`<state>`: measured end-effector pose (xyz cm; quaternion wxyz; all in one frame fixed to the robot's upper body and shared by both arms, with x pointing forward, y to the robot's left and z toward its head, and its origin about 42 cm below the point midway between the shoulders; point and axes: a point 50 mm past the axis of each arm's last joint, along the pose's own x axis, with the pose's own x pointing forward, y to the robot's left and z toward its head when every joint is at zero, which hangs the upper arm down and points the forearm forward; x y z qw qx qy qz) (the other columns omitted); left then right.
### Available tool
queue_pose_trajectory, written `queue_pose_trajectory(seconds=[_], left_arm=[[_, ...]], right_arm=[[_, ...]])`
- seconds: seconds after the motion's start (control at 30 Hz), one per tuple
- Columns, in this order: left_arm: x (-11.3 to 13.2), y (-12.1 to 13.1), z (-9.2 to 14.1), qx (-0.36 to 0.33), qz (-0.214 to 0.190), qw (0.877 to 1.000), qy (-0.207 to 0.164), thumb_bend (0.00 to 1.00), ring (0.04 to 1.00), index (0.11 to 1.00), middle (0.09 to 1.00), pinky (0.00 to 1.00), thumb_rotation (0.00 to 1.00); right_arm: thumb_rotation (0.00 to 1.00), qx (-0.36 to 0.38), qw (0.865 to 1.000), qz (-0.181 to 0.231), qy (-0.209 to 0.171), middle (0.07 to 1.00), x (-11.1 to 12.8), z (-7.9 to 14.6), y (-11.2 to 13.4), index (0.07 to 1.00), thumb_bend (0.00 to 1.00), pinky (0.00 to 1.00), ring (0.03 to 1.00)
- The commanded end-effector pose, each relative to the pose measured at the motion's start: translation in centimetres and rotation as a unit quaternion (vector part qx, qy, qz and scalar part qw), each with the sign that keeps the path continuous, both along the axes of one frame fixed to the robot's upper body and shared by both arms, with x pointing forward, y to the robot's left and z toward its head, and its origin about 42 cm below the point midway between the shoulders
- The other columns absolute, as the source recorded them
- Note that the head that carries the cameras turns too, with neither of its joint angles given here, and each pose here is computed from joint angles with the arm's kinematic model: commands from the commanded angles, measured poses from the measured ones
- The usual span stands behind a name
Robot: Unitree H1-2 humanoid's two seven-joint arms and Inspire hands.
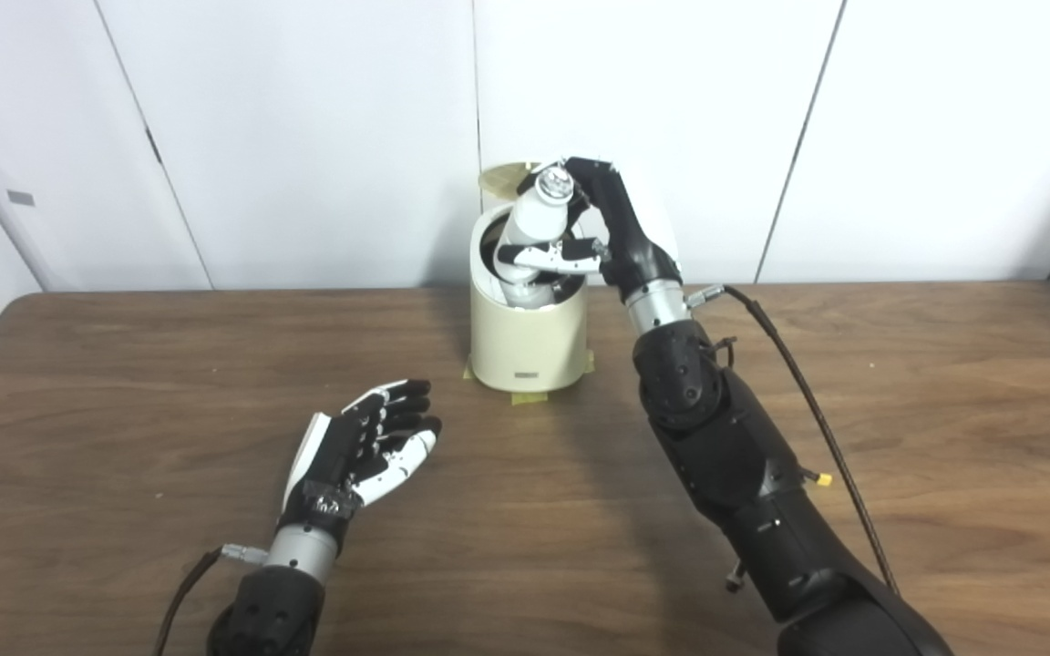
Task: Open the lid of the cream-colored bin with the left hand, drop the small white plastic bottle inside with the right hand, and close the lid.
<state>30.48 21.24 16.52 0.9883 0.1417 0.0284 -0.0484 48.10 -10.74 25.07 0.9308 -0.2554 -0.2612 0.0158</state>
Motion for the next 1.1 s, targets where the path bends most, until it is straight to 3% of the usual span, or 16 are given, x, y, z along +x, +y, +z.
queue_pose_trajectory(seconds=[0.0, 0.57, 0.63, 0.67, 0.7, 0.73, 0.77, 0.8, 0.83, 0.93, 1.07], left_arm=[[0.5, -0.3, 1.7, -0.003, 0.000, 0.999, -0.040, 0.42, 0.790, 0.804, 0.788, 0.75, 0.28], [0.2, 0.0, 1.7, -0.001, -0.002, 0.999, -0.042, 0.41, 0.797, 0.807, 0.794, 0.77, 0.28], [0.2, 0.0, 1.6, -0.002, -0.003, 0.999, -0.042, 0.42, 0.795, 0.809, 0.795, 0.76, 0.27], [0.2, 0.0, 1.6, -0.002, -0.004, 0.999, -0.043, 0.42, 0.792, 0.809, 0.795, 0.75, 0.27], [0.2, 0.0, 1.6, -0.002, -0.004, 0.999, -0.043, 0.42, 0.790, 0.809, 0.793, 0.75, 0.27], [0.2, 0.0, 1.6, -0.001, -0.004, 0.999, -0.044, 0.42, 0.790, 0.808, 0.793, 0.75, 0.27], [0.2, 0.1, 1.5, -0.002, -0.004, 0.999, -0.044, 0.42, 0.791, 0.809, 0.794, 0.75, 0.27], [0.2, 0.0, 1.5, -0.003, -0.004, 0.999, -0.043, 0.42, 0.794, 0.809, 0.795, 0.75, 0.27], [0.2, 0.0, 1.5, -0.002, -0.004, 0.999, -0.042, 0.42, 0.794, 0.809, 0.795, 0.76, 0.27], [0.2, -0.1, 1.6, 0.005, -0.003, 0.999, -0.041, 0.41, 0.793, 0.810, 0.794, 0.76, 0.28], [0.2, 0.0, 1.5, 0.006, -0.004, 0.999, -0.042, 0.41, 0.798, 0.809, 0.798, 0.76, 0.28]], right_arm=[[0.00, 0.004, 0.998, 0.014, -0.054, 0.485, 0.6, 3.4, 1.0, 0.496, 0.50, 0.37, 0.432], [0.00, -0.030, 0.999, -0.004, -0.039, 0.548, 0.5, 3.0, 0.1, 0.504, 0.50, 0.35, 0.477], [0.00, -0.055, 0.998, -0.008, -0.041, 0.531, 0.4, 3.0, 0.0, 0.488, 0.51, 0.45, 0.461], [0.00, -0.069, 0.997, -0.010, -0.041, 0.529, 0.4, 3.0, 0.0, 0.484, 0.52, 0.49, 0.548], [0.08, -0.079, 0.996, -0.011, -0.041, 0.627, 0.4, 3.0, -0.1, 0.491, 0.52, 0.55, 0.632], [0.10, -0.086, 0.995, -0.010, -0.042, 0.661, 0.3, 3.1, -0.1, 0.493, 0.52, 0.57, 0.660], [0.08, -0.092, 0.995, -0.009, -0.043, 0.695, 0.3, 3.0, -0.1, 0.583, 0.69, 0.63, 0.704], [0.07, -0.095, 0.995, -0.008, -0.042, 0.718, 0.3, 3.0, -0.2, 0.642, 0.79, 0.68, 0.734], [0.07, -0.098, 0.994, -0.007, -0.042, 0.733, 0.3, 3.1, -0.2, 0.667, 0.82, 0.70, 0.751], [0.09, -0.100, 0.994, -0.007, -0.035, 0.809, 0.1, 3.0, -0.2, 0.707, 0.87, 0.74, 0.808], [0.11, -0.095, 0.995, -0.010, -0.021, 0.863, -0.1, 2.9, -0.2, 0.716, 0.88, 0.73, 0.844]])
